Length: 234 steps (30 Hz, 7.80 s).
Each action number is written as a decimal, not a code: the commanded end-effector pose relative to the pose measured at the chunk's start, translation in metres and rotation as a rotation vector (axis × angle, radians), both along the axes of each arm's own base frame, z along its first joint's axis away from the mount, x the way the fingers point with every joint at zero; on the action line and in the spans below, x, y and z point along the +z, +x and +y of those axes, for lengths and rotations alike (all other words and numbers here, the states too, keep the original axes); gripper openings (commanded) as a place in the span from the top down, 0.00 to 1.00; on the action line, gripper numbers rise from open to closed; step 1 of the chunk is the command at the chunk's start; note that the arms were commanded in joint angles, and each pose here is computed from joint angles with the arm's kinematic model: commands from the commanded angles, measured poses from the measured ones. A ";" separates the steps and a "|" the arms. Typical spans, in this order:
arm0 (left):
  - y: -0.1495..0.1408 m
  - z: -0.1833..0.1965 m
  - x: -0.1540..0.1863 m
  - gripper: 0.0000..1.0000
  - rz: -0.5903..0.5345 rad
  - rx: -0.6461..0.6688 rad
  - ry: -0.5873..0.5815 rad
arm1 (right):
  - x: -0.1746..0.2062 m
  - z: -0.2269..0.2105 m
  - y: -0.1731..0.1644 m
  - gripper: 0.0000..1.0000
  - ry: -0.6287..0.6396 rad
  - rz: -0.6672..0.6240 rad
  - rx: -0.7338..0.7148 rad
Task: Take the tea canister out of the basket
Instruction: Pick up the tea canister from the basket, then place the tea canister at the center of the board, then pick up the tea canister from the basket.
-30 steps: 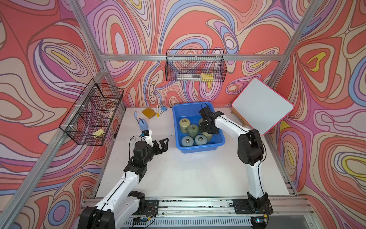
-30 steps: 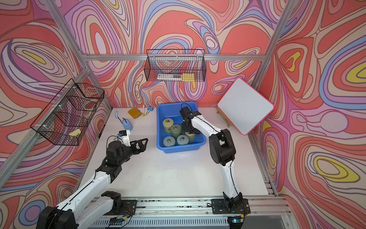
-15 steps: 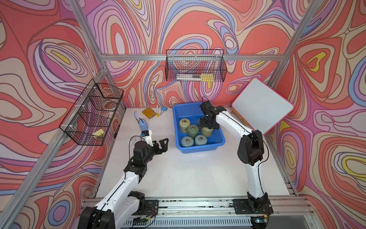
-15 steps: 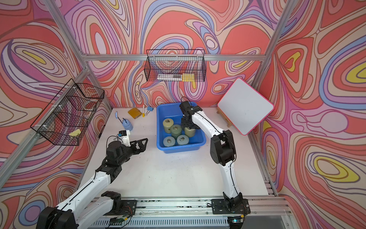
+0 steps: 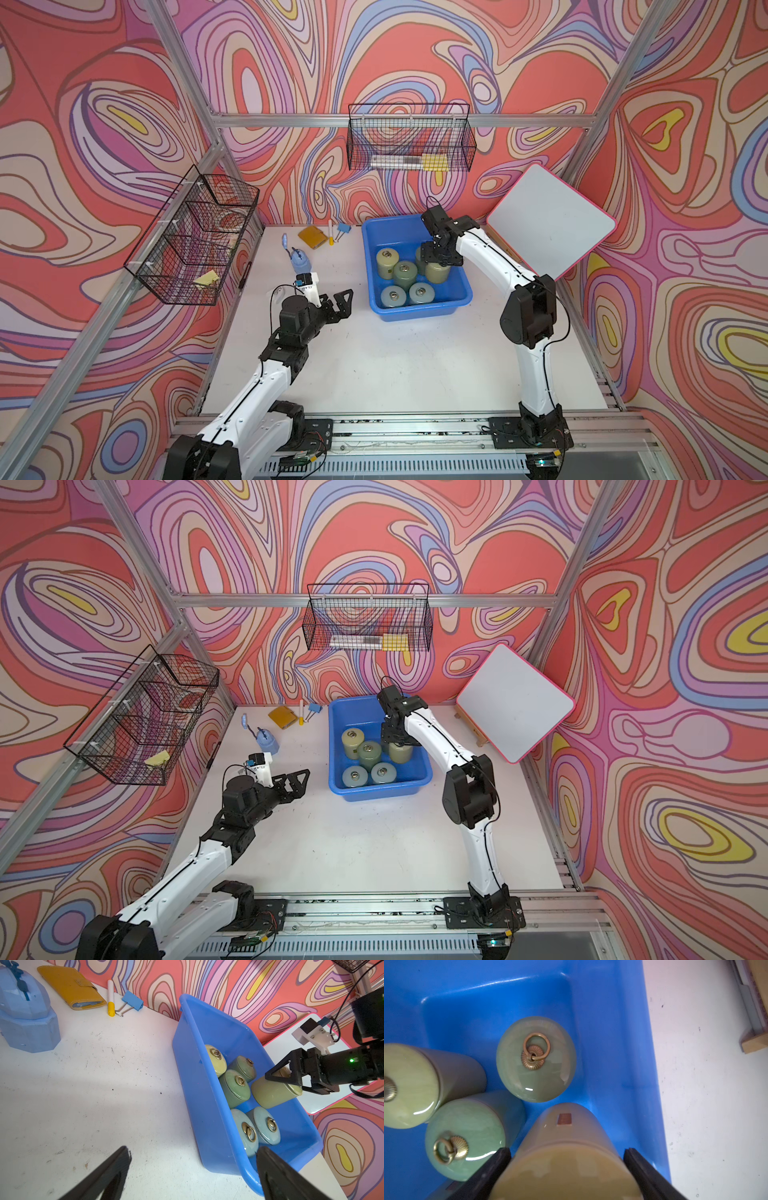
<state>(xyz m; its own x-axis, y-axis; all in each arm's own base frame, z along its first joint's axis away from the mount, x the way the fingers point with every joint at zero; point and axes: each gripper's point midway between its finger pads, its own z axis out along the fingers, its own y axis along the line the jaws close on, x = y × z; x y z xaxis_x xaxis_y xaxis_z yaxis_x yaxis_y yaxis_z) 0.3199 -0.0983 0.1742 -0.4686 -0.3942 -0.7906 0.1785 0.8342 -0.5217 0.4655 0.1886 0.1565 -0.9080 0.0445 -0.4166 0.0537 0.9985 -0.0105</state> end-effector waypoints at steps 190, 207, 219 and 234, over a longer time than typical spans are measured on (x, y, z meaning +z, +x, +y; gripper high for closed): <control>0.135 -0.211 -0.069 0.01 0.569 -0.102 0.478 | 0.090 -0.080 -0.134 0.02 0.014 -0.725 -0.006; 0.154 -0.209 -0.085 0.03 0.566 -0.062 0.560 | 0.090 -0.080 -0.134 0.02 0.015 -0.724 -0.005; 0.158 -0.208 -0.093 0.12 0.576 -0.064 0.559 | 0.093 -0.082 -0.136 0.02 0.017 -0.735 -0.007; 0.157 -0.209 -0.061 0.43 0.514 -0.088 0.508 | 0.093 -0.082 -0.136 0.02 0.017 -0.736 -0.009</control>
<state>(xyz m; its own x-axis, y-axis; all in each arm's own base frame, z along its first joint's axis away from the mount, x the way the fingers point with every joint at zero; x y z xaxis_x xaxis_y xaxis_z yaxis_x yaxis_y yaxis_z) 0.4769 -0.3070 0.0901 -0.8621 0.0243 -0.5062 0.0746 0.9940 -0.0794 0.3291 0.1083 0.2467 -0.4088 0.0512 -0.9112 0.0414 0.9984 0.0375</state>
